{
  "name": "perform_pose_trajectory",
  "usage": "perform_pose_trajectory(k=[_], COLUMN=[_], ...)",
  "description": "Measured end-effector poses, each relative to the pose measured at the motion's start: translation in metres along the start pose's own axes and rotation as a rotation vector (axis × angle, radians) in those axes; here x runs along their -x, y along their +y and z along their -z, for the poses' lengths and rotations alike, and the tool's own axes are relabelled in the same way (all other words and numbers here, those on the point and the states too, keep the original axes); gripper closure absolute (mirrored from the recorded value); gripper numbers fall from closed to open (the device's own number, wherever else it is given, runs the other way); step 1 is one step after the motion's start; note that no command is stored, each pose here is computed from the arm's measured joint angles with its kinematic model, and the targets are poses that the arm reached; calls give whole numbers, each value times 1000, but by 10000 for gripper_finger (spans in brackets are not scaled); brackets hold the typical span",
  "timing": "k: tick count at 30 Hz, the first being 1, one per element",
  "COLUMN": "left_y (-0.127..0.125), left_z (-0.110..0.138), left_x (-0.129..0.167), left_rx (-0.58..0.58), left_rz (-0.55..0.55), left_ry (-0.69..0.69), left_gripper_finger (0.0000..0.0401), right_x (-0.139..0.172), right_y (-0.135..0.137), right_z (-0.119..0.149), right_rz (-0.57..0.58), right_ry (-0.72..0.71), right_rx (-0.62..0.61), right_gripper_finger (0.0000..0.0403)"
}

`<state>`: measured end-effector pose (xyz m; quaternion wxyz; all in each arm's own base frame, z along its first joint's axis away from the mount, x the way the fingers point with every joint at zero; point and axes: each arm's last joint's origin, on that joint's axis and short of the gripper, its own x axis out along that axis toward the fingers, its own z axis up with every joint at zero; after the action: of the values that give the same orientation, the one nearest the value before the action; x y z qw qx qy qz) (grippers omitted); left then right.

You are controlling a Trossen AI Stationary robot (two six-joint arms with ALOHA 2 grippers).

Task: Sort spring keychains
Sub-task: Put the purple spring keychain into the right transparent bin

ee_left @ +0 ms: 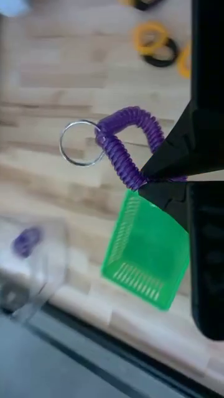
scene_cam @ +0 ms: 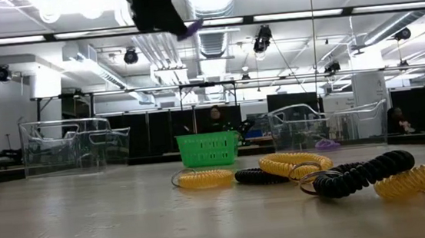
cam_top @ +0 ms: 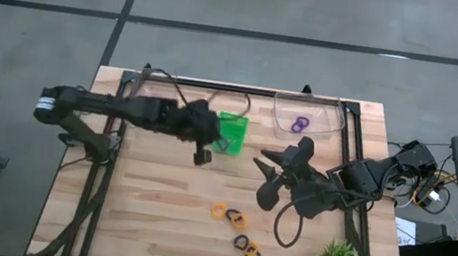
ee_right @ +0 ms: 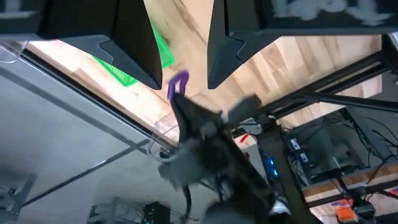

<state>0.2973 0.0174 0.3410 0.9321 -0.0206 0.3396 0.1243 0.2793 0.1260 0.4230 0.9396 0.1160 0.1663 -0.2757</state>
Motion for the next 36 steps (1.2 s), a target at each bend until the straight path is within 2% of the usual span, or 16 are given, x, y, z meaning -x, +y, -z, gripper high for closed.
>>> perform_pose_trajectory(k=[6,11,16,23,28,36], left_y=[4,4,4,-1,-5,-9], left_z=[-16,-25,-26,-30,-32,-32], left_x=[35,50,53,56,58,59], left_rx=[73,103,124,130,132,115], left_rz=[27,37,37,64,80,92], left_ry=[-214,-335,-350,-401,-429,-432], left_gripper_finger=[401,401,401,401,401,401], right_x=[-9,-23,-38,-61,-74,-82], right_y=[4,8,13,16,19,17], right_z=[4,10,13,15,15,11], right_rz=[61,101,113,155,168,215], right_ry=[-29,-30,-34,-44,-52,-91], right_rx=[-26,-72,-103,-24,21,62], right_gripper_finger=[282,269,218,152,146,170])
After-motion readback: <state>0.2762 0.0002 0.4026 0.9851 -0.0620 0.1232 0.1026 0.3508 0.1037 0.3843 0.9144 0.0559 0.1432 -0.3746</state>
